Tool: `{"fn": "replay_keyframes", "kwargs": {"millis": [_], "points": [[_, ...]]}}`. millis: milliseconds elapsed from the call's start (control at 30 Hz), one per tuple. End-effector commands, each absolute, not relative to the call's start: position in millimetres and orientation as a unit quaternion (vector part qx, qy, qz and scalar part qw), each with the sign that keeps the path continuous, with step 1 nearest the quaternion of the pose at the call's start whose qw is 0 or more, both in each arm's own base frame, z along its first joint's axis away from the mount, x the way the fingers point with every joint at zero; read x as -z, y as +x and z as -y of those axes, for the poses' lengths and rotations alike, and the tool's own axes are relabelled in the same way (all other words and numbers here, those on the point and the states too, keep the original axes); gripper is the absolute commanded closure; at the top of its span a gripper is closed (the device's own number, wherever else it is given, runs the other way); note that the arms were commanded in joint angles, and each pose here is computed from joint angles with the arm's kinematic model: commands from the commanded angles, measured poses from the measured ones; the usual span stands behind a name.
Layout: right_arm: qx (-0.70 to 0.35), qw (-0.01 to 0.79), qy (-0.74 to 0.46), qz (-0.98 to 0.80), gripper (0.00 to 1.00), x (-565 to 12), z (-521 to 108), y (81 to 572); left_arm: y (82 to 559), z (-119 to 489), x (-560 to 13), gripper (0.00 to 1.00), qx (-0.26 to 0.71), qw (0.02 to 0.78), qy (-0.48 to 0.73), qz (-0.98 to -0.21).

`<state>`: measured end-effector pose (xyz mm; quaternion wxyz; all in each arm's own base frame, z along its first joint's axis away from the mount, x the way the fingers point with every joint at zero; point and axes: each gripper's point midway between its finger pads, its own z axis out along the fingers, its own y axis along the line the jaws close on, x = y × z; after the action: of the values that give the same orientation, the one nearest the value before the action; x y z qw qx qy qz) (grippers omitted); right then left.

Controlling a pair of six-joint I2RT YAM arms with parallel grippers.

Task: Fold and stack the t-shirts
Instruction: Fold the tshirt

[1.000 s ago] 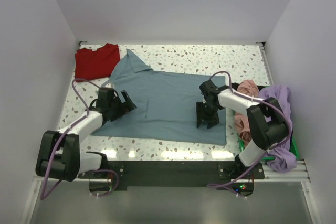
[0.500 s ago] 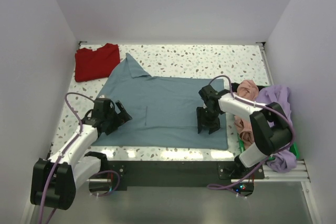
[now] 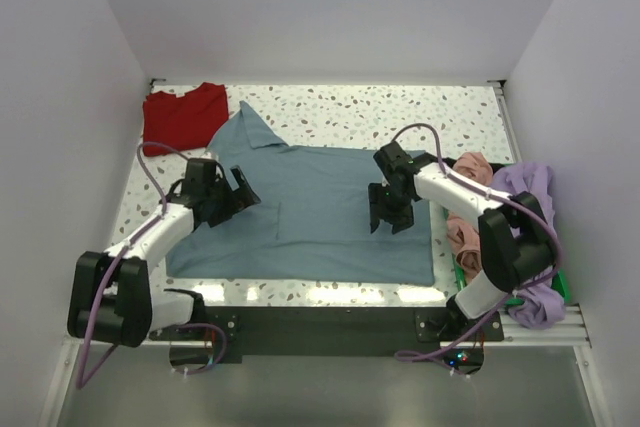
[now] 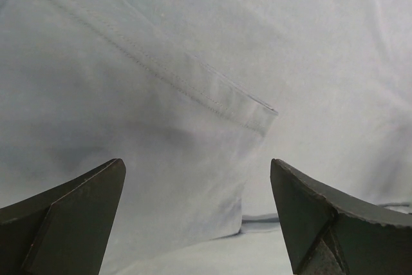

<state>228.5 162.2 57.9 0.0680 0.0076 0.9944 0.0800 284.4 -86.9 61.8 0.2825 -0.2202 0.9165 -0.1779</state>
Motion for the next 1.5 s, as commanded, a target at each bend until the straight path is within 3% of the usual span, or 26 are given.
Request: {"fn": "replay_keyframes", "kwargs": {"millis": [0,667,1467], "points": [[-0.067,0.058,0.002,-0.996,0.42,-35,-162,232,295,98,-53,0.0,0.21,0.289,-0.186,-0.915],[-0.034,0.019,0.025,-0.999,0.42,8,-134,186,228,76,1,0.0,0.15,0.226,-0.23,-0.935],[-0.052,0.0,0.045,-0.998,0.42,2,-127,145,198,81,-14,0.0,0.142,0.216,-0.271,-0.927]]}}
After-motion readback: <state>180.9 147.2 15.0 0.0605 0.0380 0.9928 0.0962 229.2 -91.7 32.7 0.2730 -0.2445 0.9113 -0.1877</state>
